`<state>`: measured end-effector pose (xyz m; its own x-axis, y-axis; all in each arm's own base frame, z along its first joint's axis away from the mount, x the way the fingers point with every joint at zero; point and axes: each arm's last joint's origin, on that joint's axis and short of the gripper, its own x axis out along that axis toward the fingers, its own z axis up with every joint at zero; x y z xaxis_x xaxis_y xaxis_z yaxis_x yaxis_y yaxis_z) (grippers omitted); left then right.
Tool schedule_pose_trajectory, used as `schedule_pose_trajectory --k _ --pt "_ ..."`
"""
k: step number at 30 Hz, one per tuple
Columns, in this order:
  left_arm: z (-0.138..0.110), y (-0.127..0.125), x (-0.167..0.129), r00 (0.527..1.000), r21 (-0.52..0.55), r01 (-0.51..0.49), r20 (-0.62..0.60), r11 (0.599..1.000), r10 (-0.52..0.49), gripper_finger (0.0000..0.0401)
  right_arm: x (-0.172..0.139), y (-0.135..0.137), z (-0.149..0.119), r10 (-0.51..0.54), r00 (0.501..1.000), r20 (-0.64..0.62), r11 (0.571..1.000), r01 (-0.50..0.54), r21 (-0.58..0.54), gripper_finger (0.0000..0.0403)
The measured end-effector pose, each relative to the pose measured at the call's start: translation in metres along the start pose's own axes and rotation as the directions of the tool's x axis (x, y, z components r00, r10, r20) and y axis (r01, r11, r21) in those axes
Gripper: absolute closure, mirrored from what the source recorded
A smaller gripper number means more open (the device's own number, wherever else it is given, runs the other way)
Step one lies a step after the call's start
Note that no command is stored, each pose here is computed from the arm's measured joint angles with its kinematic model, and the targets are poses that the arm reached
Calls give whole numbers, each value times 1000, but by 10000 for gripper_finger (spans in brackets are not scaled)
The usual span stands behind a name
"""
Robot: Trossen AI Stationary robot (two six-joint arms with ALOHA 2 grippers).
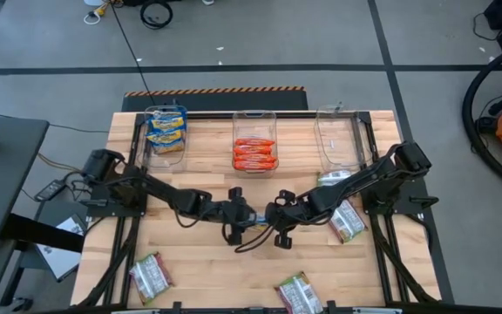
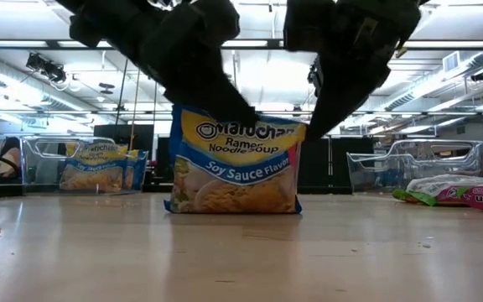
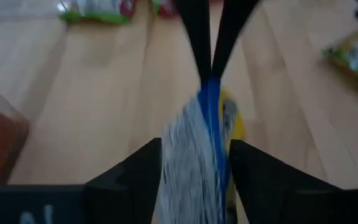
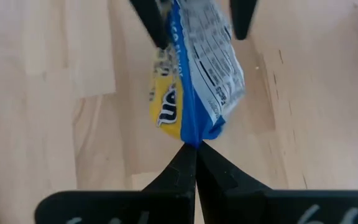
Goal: Sort Maruchan noodles
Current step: Put the blue noodle pack into the left transparent bin
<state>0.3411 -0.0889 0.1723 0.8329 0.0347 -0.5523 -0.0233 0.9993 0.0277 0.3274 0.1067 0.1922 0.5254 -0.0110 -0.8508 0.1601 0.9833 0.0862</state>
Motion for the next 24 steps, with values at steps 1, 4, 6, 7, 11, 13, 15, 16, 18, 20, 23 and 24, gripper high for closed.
schedule_pose_trajectory --k 1,4,6,7,11,13,15,16,18,20,23,24 --pt "-1 1 -1 1000 1 10 -18 1000 -10 220 -1 0 1 4 1000 8 1000 -4 -2 395" --pt "-3 3 0 997 -22 56 -55 998 -57 242 -4 0 2 -11 1000 25 1000 11 -10 395" --pt "-4 4 0 994 -29 78 -70 997 -80 254 -7 -1 5 -22 998 51 1000 22 -8 395" --pt "-4 4 0 994 -30 79 -70 996 -81 259 -8 -2 6 -28 998 60 1000 29 -6 395" --pt "-2 4 0 996 -28 75 -46 997 -76 282 -8 -2 9 -34 995 92 999 37 -30 395" --pt "-1 4 0 996 -15 74 -41 997 -75 304 -9 -1 11 -26 993 118 998 32 -49 394" --pt "-2 4 0 996 -2 72 -48 997 -72 337 -11 0 11 -47 990 131 996 56 -64 388" --pt "-2 4 0 996 -1 71 -51 997 -71 357 -13 0 11 -62 988 139 995 73 -69 382" --pt "-3 4 -1 996 0 70 -60 998 -70 388 -22 0 10 -99 983 157 991 112 -71 369" --pt "-1 5 -6 995 2 69 -70 998 -69 391 -33 1 9 -138 972 189 986 153 -68 354" --pt "4 8 -19 995 10 55 -89 998 -54 393 -47 5 6 -173 960 221 979 193 -71 332" --pt "7 10 -27 994 22 48 -99 999 -46 395 -51 6 5 -171 958 230 980 190 -63 325"
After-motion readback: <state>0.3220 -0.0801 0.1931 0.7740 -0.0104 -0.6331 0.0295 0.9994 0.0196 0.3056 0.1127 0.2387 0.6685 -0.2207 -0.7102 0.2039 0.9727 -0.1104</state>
